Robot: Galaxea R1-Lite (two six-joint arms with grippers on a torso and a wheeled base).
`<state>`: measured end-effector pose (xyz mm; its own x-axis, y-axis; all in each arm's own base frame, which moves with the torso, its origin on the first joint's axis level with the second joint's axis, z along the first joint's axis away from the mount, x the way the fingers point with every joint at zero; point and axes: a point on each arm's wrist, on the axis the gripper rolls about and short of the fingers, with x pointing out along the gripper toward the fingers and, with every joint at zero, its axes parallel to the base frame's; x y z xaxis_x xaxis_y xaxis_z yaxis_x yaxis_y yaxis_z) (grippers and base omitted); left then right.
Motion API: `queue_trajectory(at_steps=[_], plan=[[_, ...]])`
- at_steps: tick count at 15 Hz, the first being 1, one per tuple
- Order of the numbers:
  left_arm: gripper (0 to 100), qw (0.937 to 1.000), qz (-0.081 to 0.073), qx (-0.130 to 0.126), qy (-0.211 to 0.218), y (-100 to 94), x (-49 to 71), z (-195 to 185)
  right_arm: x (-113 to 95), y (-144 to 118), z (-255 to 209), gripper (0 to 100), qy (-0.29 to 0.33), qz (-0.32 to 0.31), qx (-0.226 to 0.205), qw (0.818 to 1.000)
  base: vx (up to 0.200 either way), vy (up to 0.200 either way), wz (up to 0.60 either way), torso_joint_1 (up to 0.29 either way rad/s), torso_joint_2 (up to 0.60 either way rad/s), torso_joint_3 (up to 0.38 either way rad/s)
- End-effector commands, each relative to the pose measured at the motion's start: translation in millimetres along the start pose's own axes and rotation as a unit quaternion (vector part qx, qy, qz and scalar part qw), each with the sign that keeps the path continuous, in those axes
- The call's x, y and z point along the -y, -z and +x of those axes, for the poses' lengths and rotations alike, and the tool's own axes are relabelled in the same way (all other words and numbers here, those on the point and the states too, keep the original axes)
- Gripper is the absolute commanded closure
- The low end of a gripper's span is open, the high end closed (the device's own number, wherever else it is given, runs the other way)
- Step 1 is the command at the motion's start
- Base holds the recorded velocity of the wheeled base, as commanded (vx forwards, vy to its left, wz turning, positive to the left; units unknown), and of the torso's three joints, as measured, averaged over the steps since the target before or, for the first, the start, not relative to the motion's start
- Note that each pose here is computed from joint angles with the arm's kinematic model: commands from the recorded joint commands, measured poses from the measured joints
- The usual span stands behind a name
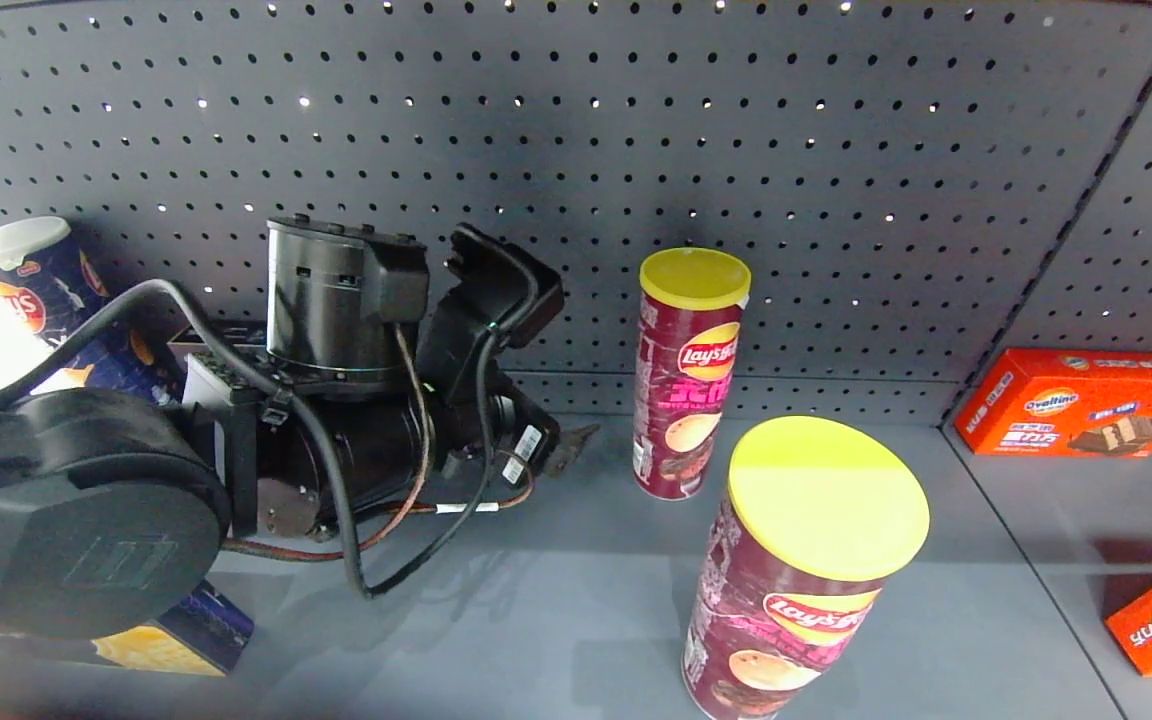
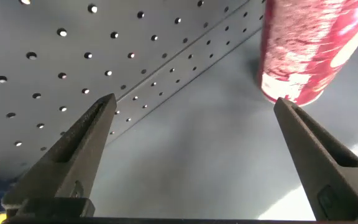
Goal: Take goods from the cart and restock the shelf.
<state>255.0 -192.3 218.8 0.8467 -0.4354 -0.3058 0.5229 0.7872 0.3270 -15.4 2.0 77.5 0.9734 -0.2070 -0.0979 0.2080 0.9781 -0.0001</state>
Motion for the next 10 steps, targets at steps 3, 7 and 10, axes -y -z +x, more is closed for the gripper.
queue_trajectory(at_steps=[3,7,10], plan=[[0,1.0,-0.001,0.005,-0.004,-4.0,3.5,-4,0,0,0,0,0.0,0.0,-0.001,1.0,0.0,0.0,0.0,0.0,0.0,0.0],[0,1.0,-0.002,0.008,0.0,-1.6,3.3,-19,0,0,0,0,0.0,0.0,-0.001,1.0,0.0,0.0,0.0,0.0,0.0,0.0],[0,0.9983,-0.003,0.058,-0.012,-21.1,-6.7,-52,0,0,0,0,0.0,0.0,-0.001,1.0,0.0,0.0,0.0,0.0,0.0,0.0]])
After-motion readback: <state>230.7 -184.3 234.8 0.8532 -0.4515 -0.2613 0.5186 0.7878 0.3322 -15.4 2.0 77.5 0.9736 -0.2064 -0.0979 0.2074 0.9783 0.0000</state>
